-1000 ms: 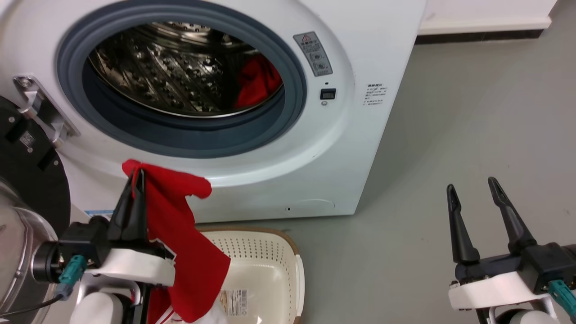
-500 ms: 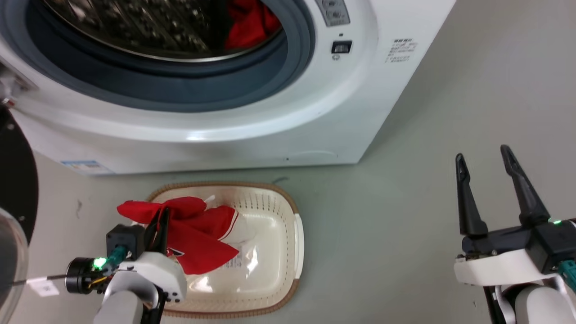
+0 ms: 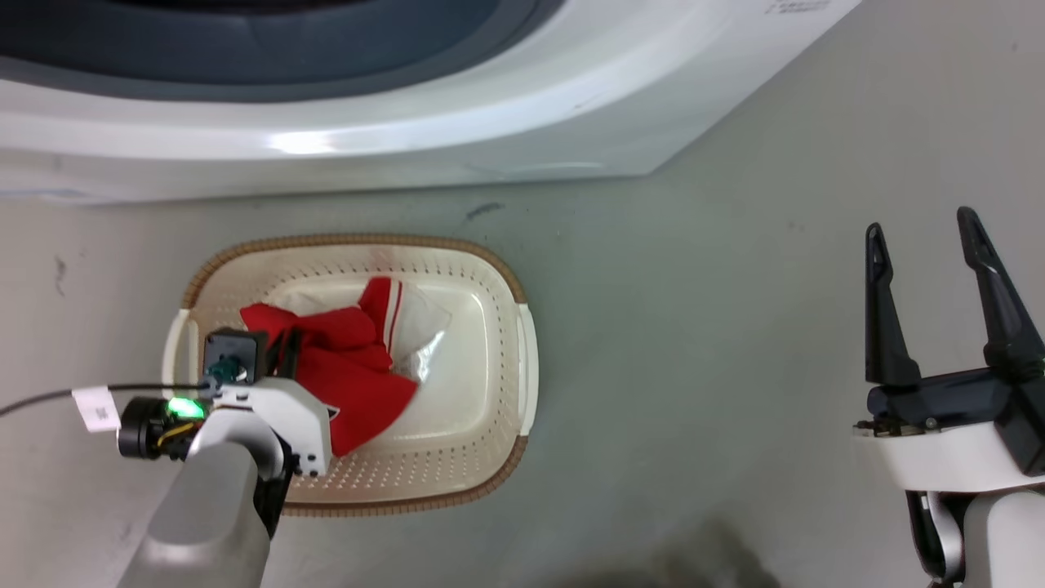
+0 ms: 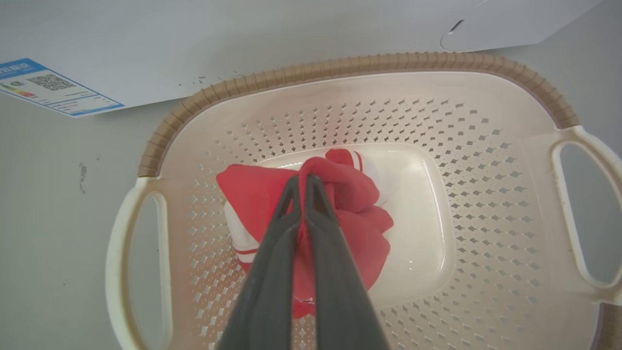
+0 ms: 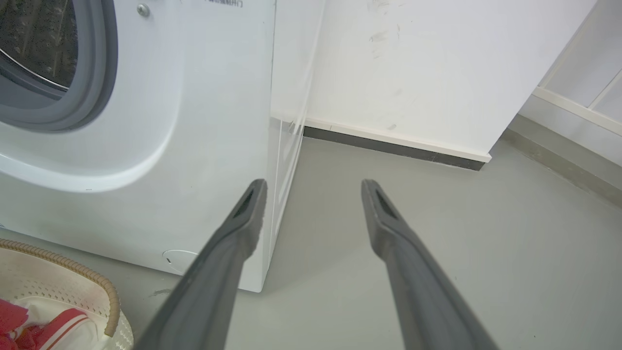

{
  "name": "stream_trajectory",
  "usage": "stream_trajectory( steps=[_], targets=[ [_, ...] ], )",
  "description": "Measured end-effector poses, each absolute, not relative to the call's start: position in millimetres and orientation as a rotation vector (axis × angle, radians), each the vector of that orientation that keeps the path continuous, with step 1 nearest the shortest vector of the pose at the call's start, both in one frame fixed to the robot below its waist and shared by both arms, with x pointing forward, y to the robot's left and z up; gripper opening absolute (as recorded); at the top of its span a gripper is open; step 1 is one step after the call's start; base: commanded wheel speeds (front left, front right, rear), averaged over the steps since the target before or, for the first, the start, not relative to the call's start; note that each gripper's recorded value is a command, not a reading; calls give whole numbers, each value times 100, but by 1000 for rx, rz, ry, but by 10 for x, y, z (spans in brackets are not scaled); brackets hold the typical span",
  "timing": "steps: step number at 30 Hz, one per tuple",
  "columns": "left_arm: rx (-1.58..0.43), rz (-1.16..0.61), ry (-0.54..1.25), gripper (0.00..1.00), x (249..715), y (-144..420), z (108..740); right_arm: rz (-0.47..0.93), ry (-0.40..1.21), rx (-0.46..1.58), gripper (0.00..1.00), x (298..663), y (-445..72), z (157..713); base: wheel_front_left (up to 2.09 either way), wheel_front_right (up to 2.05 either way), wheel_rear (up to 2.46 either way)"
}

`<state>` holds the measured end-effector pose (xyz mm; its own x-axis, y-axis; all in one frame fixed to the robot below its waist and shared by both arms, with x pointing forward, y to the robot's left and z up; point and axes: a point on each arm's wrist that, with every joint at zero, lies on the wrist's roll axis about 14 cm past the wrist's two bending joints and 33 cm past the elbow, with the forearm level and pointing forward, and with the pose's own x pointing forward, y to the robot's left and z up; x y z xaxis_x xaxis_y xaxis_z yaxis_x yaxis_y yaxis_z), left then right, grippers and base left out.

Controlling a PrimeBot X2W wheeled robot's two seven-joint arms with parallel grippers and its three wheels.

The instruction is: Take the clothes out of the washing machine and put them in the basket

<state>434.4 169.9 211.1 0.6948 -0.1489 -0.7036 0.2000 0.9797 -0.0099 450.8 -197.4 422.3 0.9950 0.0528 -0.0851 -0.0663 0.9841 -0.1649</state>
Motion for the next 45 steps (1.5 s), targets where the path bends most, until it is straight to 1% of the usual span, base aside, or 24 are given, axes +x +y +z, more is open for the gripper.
stream_trajectory(
  steps=[5,10,18,19,20,21,26,30,41,45],
  targets=[
    [68,-198,846,0,4399,1663,1792,47,126,-175,100,4568,-2043,3997,0,0,0],
    [78,-215,927,0,4325,1629,1485,34,173,-181,100,4571,-2106,3790,0,0,0],
    [78,-219,998,0,4225,1621,1260,31,205,-184,100,4573,-2130,3645,0,0,0],
    [77,-215,998,25,4228,1624,1269,32,202,-184,100,4576,-2129,3653,0,0,0],
    [77,-208,992,90,4243,1630,1286,32,200,-182,100,4577,-2125,3663,0,0,0],
    [77,-201,986,100,4260,1635,1310,33,197,-181,100,4578,-2121,3679,0,0,0],
    [63,-188,950,100,4263,1632,1484,35,167,-174,100,4578,-2096,3817,0,0,0],
    [54,-191,873,100,4275,1635,1793,37,124,-168,100,4543,-2072,4038,0,0,0],
    [13,-218,569,100,4419,1518,2832,21,49,-150,100,4247,-2071,4511,0,0,0],
    [3,-227,422,100,4535,1464,3307,21,16,-143,100,4163,-2059,4664,0,0,0]
  ],
)
